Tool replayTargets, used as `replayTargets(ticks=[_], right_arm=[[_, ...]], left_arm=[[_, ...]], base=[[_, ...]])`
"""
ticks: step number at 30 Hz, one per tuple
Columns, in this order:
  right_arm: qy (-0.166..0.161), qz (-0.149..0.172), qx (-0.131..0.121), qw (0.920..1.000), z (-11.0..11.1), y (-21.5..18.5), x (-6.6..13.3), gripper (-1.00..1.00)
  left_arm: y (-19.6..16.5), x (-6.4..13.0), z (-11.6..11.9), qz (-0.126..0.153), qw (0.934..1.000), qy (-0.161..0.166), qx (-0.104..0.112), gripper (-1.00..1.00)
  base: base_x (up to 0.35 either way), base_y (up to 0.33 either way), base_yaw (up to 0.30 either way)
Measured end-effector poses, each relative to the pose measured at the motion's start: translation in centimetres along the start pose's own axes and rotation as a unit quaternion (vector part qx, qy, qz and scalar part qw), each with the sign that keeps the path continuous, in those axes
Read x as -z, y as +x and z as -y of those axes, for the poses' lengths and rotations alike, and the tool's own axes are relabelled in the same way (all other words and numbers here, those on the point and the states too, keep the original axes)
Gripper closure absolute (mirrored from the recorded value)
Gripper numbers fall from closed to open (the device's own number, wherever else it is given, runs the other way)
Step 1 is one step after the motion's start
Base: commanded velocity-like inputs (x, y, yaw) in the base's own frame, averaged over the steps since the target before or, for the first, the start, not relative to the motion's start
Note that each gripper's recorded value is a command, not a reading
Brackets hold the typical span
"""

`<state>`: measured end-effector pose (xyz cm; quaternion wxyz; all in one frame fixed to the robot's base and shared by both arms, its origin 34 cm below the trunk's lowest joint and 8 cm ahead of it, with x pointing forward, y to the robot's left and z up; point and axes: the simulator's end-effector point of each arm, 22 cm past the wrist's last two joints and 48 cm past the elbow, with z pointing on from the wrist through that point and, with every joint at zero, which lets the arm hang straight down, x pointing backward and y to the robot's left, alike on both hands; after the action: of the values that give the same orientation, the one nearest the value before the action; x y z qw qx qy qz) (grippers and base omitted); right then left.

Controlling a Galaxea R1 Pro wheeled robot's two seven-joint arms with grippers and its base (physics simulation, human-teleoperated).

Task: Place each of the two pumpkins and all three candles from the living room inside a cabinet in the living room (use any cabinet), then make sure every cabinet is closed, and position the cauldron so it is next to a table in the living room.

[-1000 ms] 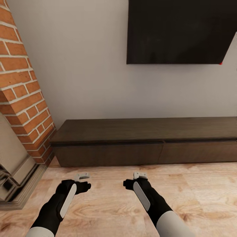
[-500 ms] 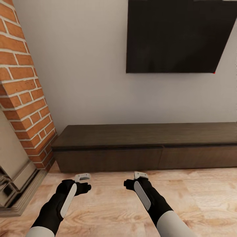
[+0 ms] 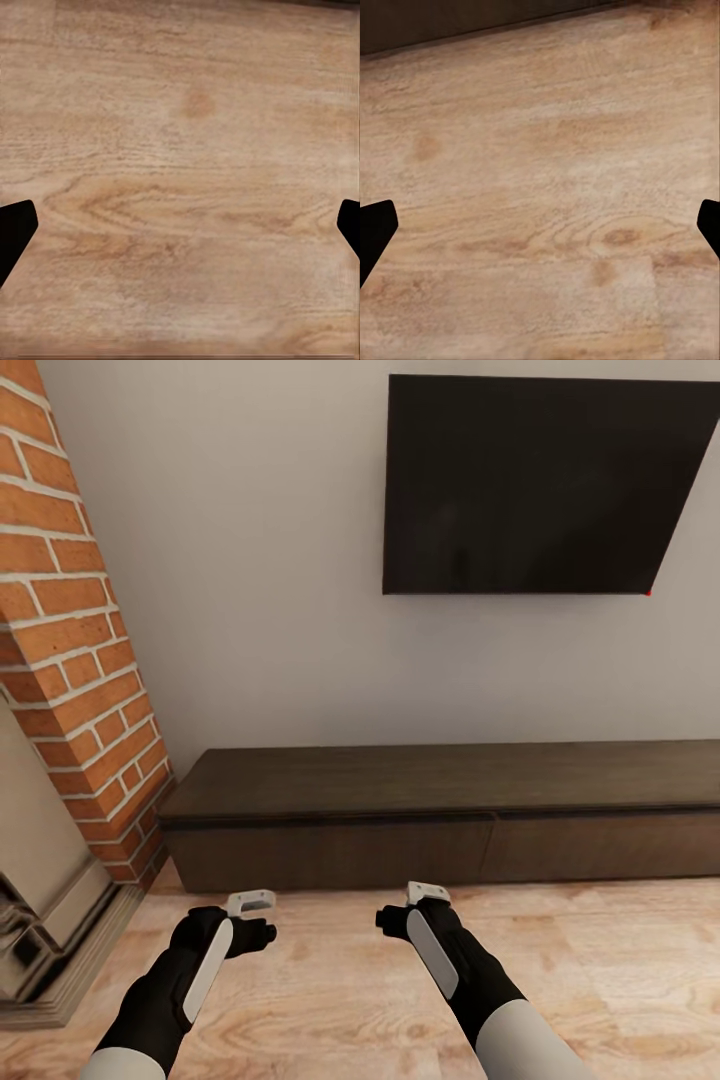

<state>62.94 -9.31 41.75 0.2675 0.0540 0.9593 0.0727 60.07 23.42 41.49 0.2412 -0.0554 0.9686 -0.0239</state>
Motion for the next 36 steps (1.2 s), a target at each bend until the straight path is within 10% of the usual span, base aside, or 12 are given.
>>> replayTargets(ticks=[20,36], right_arm=[[0.004,0.013,-0.011,0.9998,-0.4,-2.5,2.9,-1.00],[0.040,0.049,-0.071,0.9955,3.5,8.1,4.5,-1.00]], left_arm=[[1.7,0.9,-3.6,-0.064,0.9973,-0.028,0.023,-1.00],[8.4,-1.5,-9.0,-0.069,0.9923,-0.086,0.056,-1.00]], base=[[0.000,0.000,0.005],[0.000,0.000,0.001]])
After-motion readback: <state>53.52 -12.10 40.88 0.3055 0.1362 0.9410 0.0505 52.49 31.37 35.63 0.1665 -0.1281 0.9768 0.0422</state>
